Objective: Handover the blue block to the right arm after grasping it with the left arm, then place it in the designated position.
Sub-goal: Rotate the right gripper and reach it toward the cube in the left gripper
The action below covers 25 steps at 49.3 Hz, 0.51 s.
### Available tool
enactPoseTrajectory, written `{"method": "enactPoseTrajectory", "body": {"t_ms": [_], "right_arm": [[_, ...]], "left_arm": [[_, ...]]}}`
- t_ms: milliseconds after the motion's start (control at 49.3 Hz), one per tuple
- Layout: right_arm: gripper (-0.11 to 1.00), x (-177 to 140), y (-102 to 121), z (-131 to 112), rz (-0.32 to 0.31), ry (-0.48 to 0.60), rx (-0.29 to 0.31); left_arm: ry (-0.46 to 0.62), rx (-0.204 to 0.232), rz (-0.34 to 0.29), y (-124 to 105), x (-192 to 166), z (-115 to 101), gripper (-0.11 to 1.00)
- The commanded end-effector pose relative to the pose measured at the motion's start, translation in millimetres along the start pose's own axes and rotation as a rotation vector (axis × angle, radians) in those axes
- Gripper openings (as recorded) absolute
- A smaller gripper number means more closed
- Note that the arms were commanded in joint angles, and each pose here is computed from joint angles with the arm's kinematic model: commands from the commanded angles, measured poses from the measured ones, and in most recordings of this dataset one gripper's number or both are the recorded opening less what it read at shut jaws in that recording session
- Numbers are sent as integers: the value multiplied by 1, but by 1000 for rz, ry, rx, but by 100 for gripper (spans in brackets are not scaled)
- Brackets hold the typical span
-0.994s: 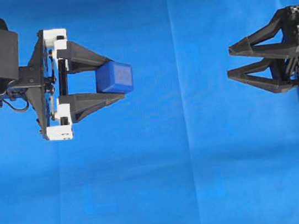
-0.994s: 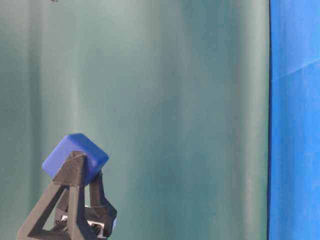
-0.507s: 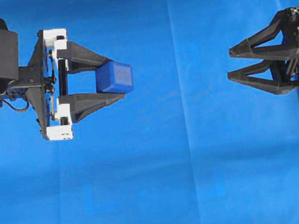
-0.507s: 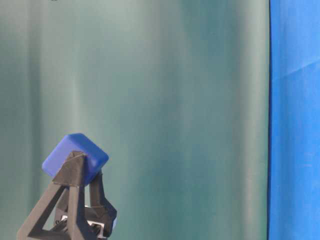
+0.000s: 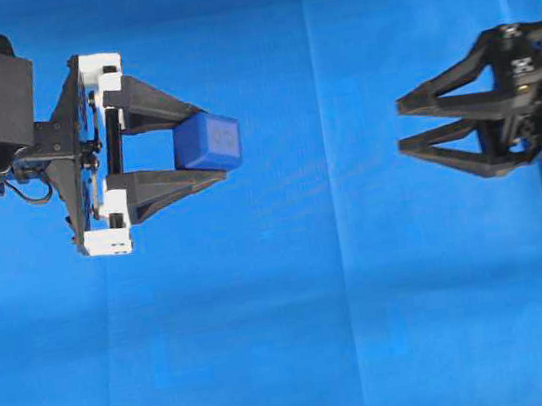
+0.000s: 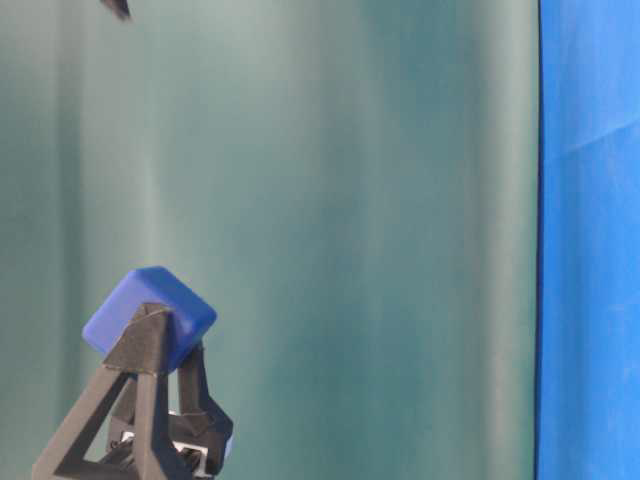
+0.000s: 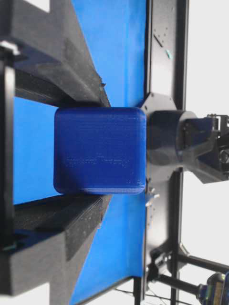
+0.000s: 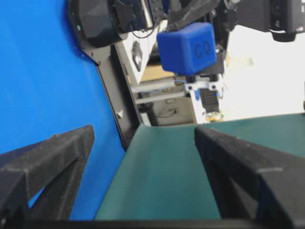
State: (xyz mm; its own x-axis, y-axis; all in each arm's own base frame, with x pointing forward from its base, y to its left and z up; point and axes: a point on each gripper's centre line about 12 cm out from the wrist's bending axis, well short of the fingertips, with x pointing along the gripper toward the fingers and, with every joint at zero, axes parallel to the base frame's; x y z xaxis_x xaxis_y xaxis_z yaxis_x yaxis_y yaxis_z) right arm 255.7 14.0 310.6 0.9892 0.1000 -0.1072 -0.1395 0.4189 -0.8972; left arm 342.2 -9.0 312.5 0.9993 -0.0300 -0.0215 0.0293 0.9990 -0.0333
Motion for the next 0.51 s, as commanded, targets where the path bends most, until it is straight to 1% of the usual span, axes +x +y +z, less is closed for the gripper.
{"method": "enactPoseTrajectory", "body": {"t_ms": [0, 182, 345, 487], "right_arm": [[96, 13, -15, 8, -25, -30, -1], [96, 44, -28, 11, -18, -33, -15], [96, 71, -39, 14, -14, -43, -71], [96, 93, -45, 16, -16, -62, -105]], "left_arm": [[-40, 0, -5, -1, -3, 12, 46], [-43, 0, -6, -2, -4, 12, 46], [-41, 2, -8, -3, -4, 12, 46], [-39, 0, -13, -4, -4, 11, 46]]}}
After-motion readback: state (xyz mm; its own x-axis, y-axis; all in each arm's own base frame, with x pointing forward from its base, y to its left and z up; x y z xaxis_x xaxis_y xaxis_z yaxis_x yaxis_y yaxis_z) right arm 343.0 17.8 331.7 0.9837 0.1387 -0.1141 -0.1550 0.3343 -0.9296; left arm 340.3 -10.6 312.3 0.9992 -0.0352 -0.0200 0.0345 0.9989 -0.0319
